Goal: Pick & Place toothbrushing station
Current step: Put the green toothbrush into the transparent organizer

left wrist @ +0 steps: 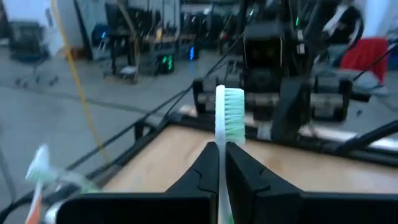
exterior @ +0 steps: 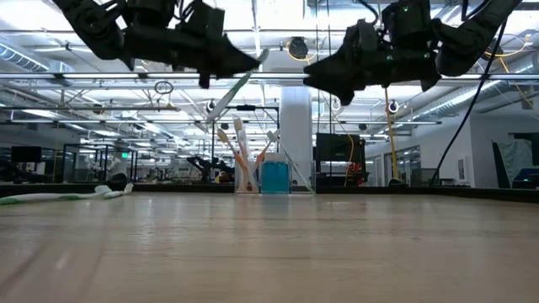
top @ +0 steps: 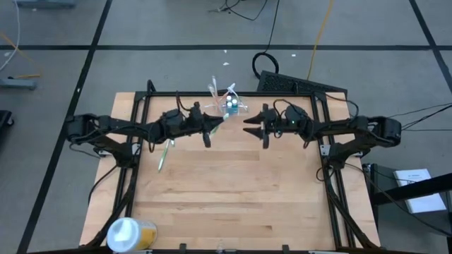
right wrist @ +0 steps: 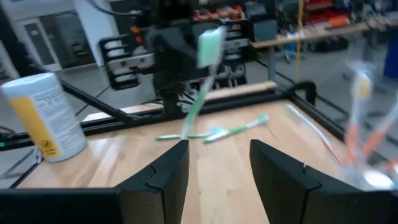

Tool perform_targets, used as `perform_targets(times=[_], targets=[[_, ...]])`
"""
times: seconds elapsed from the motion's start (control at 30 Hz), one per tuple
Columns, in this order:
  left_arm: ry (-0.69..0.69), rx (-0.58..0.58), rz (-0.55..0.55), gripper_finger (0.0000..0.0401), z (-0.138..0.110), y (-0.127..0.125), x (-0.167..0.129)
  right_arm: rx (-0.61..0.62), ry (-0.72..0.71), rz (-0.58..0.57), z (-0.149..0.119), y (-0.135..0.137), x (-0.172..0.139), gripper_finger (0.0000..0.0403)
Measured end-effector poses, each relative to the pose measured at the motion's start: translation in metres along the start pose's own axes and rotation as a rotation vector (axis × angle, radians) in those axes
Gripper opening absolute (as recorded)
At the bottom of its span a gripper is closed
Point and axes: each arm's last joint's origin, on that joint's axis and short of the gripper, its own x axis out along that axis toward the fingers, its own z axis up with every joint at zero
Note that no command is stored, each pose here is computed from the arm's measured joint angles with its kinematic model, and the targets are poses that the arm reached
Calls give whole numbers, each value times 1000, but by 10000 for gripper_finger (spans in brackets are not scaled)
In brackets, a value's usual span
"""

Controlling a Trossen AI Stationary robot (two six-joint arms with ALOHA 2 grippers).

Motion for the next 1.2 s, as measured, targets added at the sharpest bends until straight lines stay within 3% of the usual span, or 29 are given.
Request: perform_targets(times=[0.27, 0.57, 0.87, 1.2], targets=[[-58, 18, -74, 9, 16, -10, 8, -137, -92, -30, 1, 31, 11, 193], [-49, 56, -166, 10, 16, -23, 38, -62, -185, 4, -2, 32, 27, 218], [-26, 76, -222, 10, 8, -29, 64, -60, -170, 25, -6, 32, 36, 192], [-45, 122, -219, 8, 13, -29, 63, -66, -165, 33, -6, 32, 36, 122]])
